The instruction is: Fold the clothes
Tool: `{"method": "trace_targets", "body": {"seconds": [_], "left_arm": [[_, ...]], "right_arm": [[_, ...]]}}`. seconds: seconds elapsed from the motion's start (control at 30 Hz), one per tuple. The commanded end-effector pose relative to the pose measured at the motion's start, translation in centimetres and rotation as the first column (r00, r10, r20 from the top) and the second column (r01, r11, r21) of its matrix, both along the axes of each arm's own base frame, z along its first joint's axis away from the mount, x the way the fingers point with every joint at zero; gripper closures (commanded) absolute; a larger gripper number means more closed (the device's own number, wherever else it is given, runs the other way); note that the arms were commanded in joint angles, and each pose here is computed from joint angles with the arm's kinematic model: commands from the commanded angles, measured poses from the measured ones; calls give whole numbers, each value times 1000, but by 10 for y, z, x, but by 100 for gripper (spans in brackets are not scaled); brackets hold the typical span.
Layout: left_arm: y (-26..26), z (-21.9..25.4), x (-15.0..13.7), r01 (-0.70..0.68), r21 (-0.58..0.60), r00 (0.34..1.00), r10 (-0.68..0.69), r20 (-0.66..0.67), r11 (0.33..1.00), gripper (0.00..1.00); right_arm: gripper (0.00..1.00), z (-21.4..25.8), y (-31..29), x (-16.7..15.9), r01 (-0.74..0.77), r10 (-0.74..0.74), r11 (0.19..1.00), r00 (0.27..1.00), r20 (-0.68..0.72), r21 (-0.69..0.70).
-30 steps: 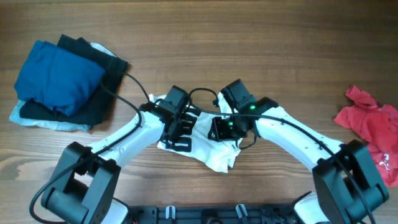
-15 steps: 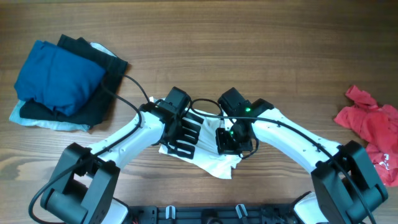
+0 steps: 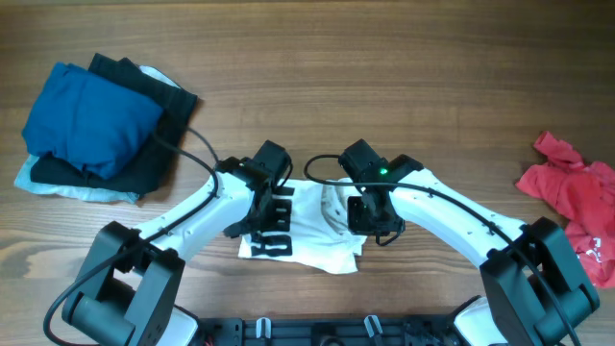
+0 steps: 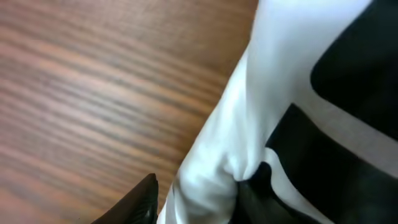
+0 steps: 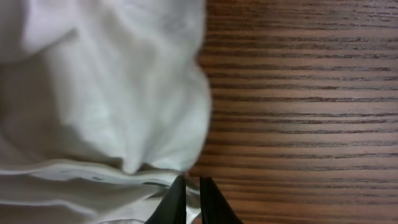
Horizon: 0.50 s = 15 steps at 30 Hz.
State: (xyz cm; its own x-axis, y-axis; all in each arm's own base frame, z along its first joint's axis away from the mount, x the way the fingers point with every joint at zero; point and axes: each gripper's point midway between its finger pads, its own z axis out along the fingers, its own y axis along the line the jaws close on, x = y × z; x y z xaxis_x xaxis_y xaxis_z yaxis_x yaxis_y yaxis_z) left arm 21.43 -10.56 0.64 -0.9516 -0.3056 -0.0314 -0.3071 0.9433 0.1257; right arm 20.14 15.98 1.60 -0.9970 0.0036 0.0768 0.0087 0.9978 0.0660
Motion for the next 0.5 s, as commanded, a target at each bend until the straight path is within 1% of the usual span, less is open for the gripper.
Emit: {"method": "trace_targets", "body": {"seconds": [0.0, 0.03, 0.07, 0.1, 0.23, 0.27, 0.3, 0.33, 0.37, 0.47], "left_arm": [[6, -18, -34, -87, 1, 987, 86, -136, 996, 58], [3, -18, -33, -88, -11, 987, 86, -135, 996, 58], [3, -19, -32, -87, -15, 988, 85, -129, 996, 57], [2, -19, -30, -88, -20, 989, 85, -123, 996, 56], [-1, -20, -25, -87, -32, 991, 83, -104, 996, 54], [-1, -20, -25, -86, -32, 991, 83, -104, 996, 54], [-1, -20, -25, -86, -32, 991, 83, -104, 996, 54], [-1, -20, -25, -86, -32, 991, 83, -104, 996, 54], [-1, -20, -25, -87, -32, 991, 83, -104, 996, 54], [-1, -20, -25, -86, -32, 991, 82, -105, 996, 54]], "right_arm": [[87, -4, -3, -11, 22, -22, 1000, 999, -31, 3], [82, -5, 1, -17, 20, -18, 999, 998, -60, 35], [75, -5, 6, -22, 21, -15, 998, 996, -87, 65], [71, -4, 10, -26, 10, 0, 996, 995, -103, 91], [72, 1, 27, -32, -20, 47, 981, 989, -138, 195], [72, 1, 27, -32, -23, 51, 980, 989, -138, 200], [76, 1, 27, -32, -23, 51, 980, 989, -138, 199], [90, 1, 27, -32, -23, 52, 980, 989, -138, 199], [96, 1, 27, -32, -22, 50, 980, 989, -139, 199], [96, 2, 24, -37, -17, 48, 982, 986, -161, 186]]}}
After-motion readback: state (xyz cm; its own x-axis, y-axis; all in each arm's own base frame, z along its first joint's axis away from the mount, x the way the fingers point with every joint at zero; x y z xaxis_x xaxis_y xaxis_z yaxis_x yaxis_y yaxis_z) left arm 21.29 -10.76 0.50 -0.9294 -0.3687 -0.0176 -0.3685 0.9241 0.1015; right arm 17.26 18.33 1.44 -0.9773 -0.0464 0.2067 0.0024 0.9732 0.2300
